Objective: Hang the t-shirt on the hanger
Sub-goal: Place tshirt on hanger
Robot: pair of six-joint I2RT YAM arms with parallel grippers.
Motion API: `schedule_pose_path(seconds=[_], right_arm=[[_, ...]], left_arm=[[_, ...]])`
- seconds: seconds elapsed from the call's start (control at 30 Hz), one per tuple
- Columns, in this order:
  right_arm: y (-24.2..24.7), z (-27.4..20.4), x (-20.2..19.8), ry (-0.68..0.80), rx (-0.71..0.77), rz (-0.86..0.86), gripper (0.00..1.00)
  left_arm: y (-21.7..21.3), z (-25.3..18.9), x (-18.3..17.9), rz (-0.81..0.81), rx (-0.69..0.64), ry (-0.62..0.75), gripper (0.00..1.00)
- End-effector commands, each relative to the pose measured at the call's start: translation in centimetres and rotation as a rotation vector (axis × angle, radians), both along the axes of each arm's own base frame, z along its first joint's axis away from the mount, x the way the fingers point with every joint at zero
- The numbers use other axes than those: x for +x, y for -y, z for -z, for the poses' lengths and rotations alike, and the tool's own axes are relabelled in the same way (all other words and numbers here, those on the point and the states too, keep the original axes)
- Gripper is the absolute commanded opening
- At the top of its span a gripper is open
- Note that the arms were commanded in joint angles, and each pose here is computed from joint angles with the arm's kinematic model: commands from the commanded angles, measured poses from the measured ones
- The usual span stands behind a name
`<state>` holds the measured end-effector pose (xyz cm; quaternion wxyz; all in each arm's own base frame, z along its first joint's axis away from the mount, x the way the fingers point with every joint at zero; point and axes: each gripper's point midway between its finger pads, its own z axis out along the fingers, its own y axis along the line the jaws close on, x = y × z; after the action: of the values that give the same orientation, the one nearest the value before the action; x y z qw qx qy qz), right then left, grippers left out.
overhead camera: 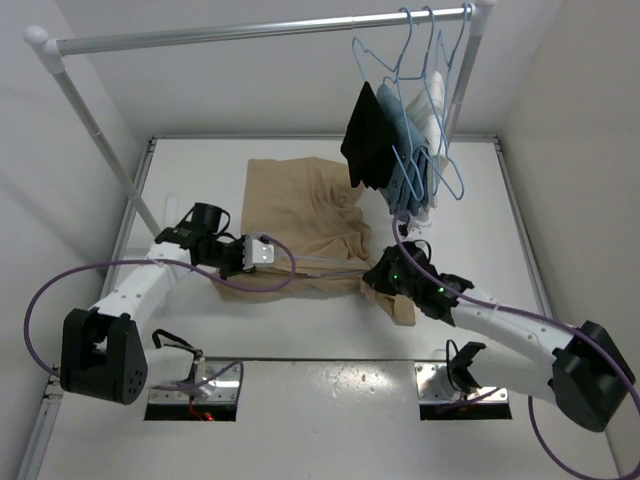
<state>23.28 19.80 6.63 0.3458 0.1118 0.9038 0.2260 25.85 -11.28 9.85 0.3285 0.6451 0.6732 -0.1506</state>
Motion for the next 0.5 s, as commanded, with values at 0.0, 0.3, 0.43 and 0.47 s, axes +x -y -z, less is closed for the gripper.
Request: schedule_pose_path(seconds=[0.0, 0.3, 0.43, 0.47], right_arm=[[6.1, 3.0, -0.8, -0.051, -0.204, 0.119, 0.00], [5.4, 1.9, 1.1, -0.064, -0.365, -0.035, 0.00], [6.3, 3.9, 0.6, -0.130, -0.414, -0.035, 0.18], [5.7, 4.2, 0.5, -0.131, -0.393, -0.061, 0.25]], left_arm=[[-2.4, 0.4, 0.6, 0.000, 0.148, 0.093, 0.00], [0.0, 2.1, -1.7, 0.026, 0.140, 0.059, 0.00], [-0.2, 2.3, -1.1, -0.046, 0.131, 0.054, 0.00], [0.6, 1.8, -1.2, -0.039, 0.083, 0.041, 0.00]])
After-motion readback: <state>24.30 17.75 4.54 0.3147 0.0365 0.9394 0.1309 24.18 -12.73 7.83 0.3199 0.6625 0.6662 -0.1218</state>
